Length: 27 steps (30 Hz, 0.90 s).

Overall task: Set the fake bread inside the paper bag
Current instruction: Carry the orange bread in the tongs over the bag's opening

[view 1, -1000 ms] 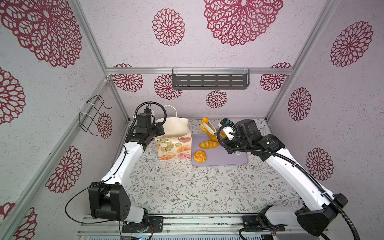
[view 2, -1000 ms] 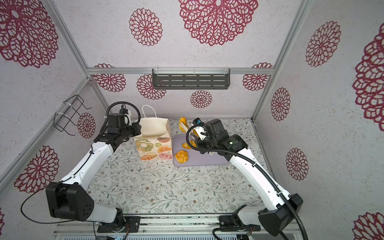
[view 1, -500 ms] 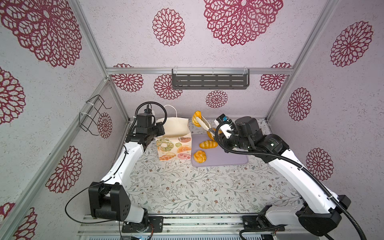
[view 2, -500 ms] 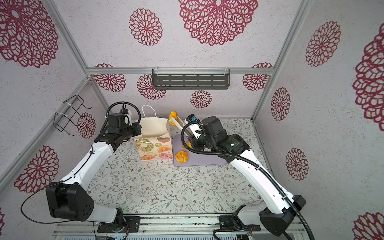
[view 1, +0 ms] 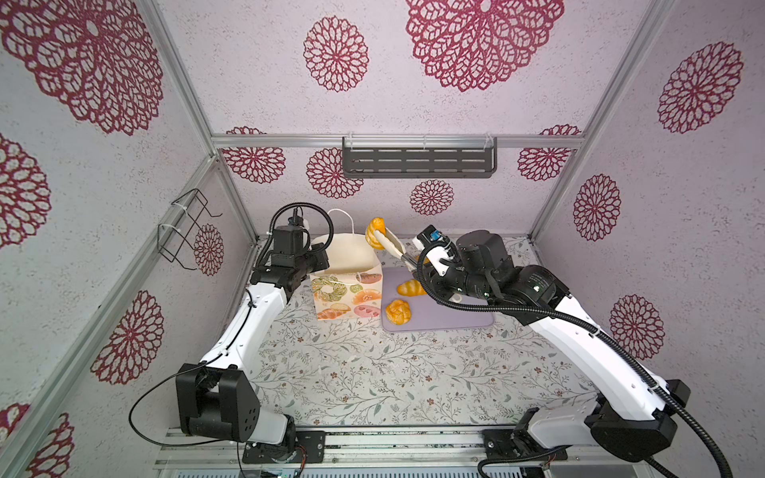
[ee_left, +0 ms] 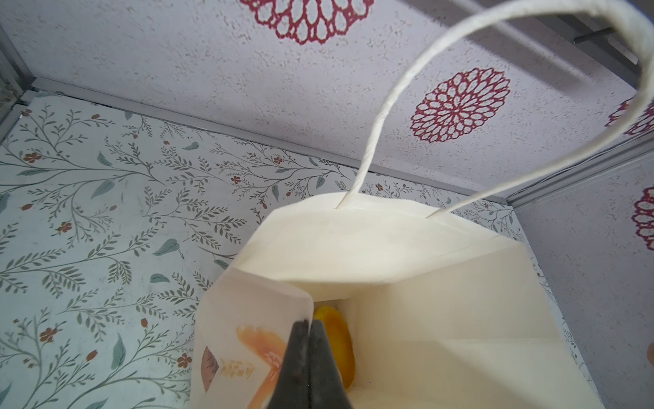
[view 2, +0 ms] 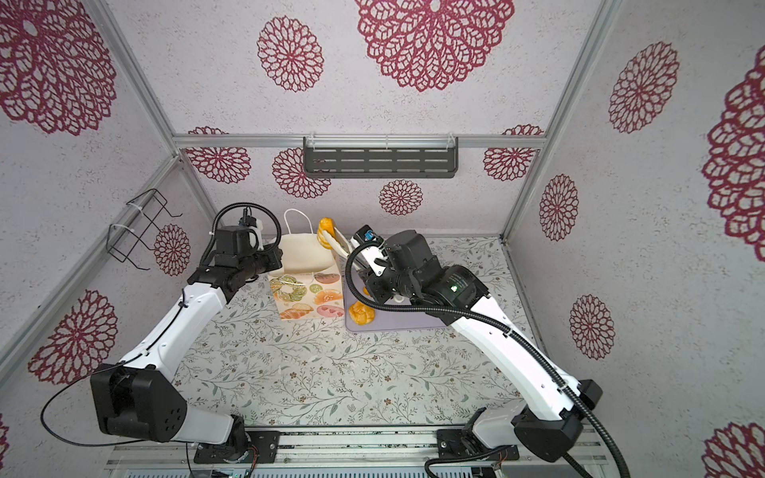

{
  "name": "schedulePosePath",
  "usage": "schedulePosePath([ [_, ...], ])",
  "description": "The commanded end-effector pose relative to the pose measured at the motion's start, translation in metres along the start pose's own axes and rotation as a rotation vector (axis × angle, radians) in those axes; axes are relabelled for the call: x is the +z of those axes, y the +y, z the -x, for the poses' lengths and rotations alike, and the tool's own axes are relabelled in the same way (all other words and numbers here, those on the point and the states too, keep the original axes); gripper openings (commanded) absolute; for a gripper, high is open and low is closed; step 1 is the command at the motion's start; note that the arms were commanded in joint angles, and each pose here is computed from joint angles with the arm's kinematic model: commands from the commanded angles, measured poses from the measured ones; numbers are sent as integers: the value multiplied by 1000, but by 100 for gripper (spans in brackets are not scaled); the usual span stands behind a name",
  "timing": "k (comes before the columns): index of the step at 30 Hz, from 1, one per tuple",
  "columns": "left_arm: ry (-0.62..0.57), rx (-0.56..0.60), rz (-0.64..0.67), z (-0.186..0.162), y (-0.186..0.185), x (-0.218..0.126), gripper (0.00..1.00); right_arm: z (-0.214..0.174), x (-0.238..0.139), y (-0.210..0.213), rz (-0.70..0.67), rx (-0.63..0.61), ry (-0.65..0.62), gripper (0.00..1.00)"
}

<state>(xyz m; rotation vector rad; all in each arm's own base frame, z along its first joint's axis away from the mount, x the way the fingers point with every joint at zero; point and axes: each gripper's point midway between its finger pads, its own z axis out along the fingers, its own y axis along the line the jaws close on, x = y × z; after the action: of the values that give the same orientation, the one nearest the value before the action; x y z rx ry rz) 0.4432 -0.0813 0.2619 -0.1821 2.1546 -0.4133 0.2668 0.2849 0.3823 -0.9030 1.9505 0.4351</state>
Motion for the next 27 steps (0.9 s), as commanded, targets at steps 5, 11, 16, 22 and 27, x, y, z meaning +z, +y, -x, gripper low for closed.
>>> schedulePosePath([
  [5, 14, 21, -18, -5, -9, -9, 0, 41, -9, 8, -6, -21, -120, 23],
  [11, 10, 23, -19, -4, -9, -10, 0, 49, 0, 24, 49, -24, -146, 23],
  [16, 3, 24, -19, -2, -9, -13, 0, 49, 10, 30, 67, -20, -143, 22],
  [22, -3, 27, -19, -1, -10, -16, 0, 49, 19, 32, 80, -6, -153, 22],
  [27, -11, 28, -19, 1, -10, -18, 0, 45, 30, 39, 113, 10, -171, 22],
])
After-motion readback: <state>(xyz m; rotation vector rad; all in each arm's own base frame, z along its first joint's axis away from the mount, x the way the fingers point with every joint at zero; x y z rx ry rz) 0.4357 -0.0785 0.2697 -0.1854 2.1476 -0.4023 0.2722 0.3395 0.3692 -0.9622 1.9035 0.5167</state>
